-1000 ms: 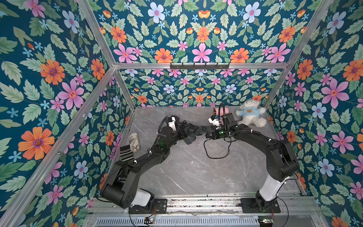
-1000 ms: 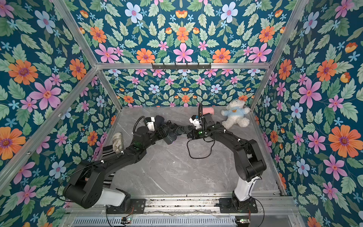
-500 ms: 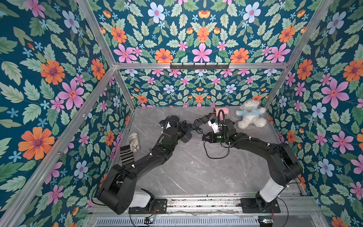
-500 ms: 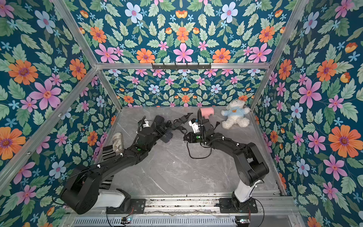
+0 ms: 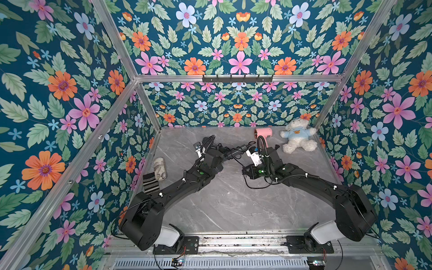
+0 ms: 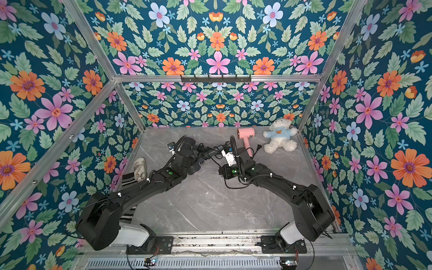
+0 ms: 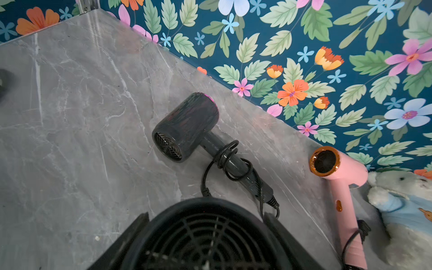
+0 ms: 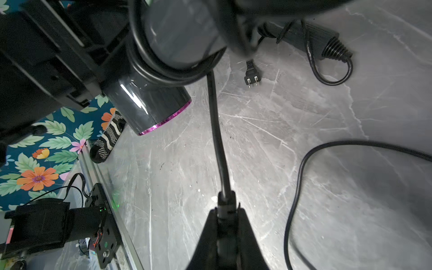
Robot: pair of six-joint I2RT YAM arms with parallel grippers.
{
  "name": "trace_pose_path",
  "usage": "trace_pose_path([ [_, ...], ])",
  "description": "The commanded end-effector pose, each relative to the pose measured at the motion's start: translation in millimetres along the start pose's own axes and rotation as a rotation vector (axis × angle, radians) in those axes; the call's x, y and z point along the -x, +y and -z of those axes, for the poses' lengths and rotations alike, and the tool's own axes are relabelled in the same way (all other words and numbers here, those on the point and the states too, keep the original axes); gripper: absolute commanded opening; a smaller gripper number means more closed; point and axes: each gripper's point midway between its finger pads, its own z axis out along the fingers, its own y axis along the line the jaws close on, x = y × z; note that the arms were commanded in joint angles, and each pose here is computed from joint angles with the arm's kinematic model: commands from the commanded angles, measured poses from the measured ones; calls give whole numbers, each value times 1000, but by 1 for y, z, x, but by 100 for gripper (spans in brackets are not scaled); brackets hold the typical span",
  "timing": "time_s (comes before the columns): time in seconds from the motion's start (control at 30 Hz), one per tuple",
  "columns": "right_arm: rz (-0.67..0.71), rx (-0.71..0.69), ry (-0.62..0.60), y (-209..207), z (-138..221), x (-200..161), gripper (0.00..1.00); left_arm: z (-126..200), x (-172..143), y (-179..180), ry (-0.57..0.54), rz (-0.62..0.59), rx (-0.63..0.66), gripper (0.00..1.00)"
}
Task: Wrap the cord around the hair dryer
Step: Wrap the power cord around the hair dryer.
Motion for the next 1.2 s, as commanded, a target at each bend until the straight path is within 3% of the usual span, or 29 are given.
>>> trace_pose_path([
  [0.0, 6, -104, 52, -19, 7, -15, 0, -1, 13, 16, -59, -48, 103, 0],
  [0.3, -127, -238, 44, -74, 36, -15, 0, -7, 14, 31, 20, -78, 104, 0],
  [0.47, -118, -232, 64, -71, 40, -13, 0, -4, 21, 36, 3, -101, 137, 0],
  [0.87, 19, -143, 150, 3, 36, -28, 0, -14, 20, 38, -24, -146, 221, 0],
  [1.07, 53, -71, 199, 36, 44, -20, 0, -10, 16, 19, -43, -296, 246, 0],
  [1.17, 69, -100, 281, 35, 45, -18, 0, -5, 10, 4, -43, -396, 210, 0],
])
